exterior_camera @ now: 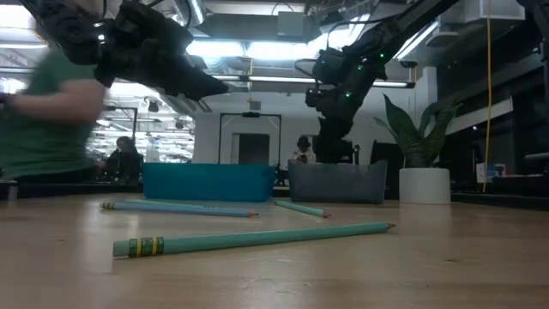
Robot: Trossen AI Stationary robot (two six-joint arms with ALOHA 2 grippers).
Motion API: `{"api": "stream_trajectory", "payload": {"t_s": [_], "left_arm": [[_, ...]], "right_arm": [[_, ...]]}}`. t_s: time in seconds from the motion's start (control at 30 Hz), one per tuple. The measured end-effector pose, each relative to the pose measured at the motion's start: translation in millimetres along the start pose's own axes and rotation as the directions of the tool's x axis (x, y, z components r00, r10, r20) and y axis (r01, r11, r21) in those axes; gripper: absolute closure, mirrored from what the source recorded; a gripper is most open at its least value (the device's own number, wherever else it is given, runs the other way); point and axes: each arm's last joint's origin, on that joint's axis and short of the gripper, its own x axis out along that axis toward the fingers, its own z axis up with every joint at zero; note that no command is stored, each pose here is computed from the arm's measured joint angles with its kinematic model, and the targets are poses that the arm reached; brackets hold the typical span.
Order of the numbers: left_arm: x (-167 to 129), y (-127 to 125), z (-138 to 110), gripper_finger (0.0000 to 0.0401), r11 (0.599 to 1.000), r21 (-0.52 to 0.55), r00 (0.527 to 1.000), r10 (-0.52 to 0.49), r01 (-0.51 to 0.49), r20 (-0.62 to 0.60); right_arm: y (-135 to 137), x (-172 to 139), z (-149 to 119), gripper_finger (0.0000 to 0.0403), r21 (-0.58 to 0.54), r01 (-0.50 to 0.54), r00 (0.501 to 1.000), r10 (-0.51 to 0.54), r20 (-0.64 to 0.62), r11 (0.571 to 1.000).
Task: Sort pens & pencils
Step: Put the light green pencil into the blue bin
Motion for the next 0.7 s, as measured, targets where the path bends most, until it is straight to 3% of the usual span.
{"api": "stream_trajectory", "payload": {"t_s": [0.23, 0.4, 0.53, 0.7], "left_arm": [[-1.7, 3.9, 1.8, 0.0264, 0.999, 0.031, 1.000, 0.022, -0.023, 0.021], [-2.2, 5.2, 4.8, 0.0264, 0.999, 0.023, 0.998, 0.033, -0.035, 0.049], [-7.9, 5.9, 16.7, 0.0264, 0.998, 0.020, 0.990, 0.057, -0.060, 0.129], [-30.2, -2.4, 34.2, 0.0264, 0.997, 0.028, 0.982, 0.072, -0.078, 0.173]], "right_arm": [[7.0, -6.8, 0.3, 0.0342, -0.028, -0.013, 1.000, 0.013, -0.012, 1.000], [20.2, -41.8, 12.1, 0.0343, -0.069, -0.064, 0.991, 0.071, 0.113, 0.996], [33.6, -80.8, 16.7, 0.0343, -0.132, -0.130, 0.957, 0.160, 0.244, 0.983], [57.5, -120.3, 1.5, 0.0343, -0.193, -0.141, 0.906, 0.205, 0.371, 0.971]]}}
